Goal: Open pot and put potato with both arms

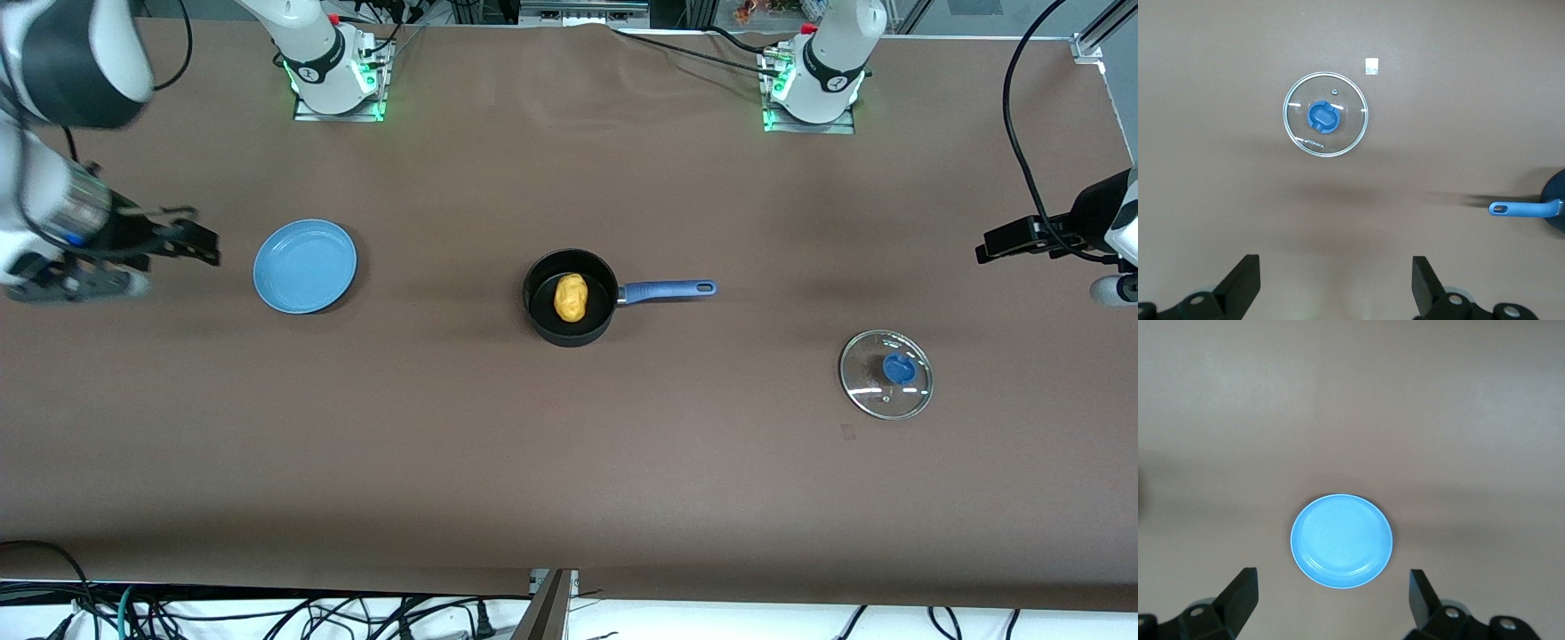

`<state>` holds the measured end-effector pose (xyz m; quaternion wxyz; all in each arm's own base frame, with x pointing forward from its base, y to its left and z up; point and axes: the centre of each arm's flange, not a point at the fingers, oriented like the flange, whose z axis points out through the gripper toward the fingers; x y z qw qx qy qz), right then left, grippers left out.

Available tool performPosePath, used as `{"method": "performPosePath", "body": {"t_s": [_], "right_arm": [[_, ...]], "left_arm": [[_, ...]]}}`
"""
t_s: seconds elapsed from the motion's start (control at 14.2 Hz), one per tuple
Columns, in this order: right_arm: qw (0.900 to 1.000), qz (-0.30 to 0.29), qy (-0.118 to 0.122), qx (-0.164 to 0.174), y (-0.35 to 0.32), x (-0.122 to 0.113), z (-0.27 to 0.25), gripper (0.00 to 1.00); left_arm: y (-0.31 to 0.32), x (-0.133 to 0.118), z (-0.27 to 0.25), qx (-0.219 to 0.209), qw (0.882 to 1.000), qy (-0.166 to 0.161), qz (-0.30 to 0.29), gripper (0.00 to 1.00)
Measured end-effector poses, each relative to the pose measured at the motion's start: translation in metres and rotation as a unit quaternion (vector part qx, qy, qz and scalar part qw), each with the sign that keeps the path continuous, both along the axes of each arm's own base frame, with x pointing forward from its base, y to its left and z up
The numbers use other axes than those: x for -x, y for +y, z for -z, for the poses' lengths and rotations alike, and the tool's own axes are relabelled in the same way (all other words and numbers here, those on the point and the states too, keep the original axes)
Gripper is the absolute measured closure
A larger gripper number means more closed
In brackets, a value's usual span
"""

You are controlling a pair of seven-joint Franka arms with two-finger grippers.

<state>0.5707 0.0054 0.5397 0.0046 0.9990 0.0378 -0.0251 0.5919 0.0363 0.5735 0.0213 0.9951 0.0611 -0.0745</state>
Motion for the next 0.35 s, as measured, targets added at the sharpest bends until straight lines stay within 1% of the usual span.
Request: {"method": "performPosePath", "body": {"t_s": [0.07, 0.21, 0.35], "right_arm": [[1.000, 0.005, -0.005, 0.000, -0.005, 0.009, -0.016, 0.00], [1.000, 0.013, -0.005, 0.000, -0.015, 0.024, -0.036, 0.00], [1.000, 0.017, -0.004, 0.000, -0.019, 0.027, -0.040, 0.00]], "left_arm": [[0.000, 0.000, 0.000, -0.001, 1.000, 0.000, 0.000, 0.00], [0.000, 0.000, 0.000, -0.002, 1.000, 0.000, 0.000, 0.00], [-0.001, 0.000, 0.000, -0.002, 1.000, 0.000, 0.001, 0.00]]}}
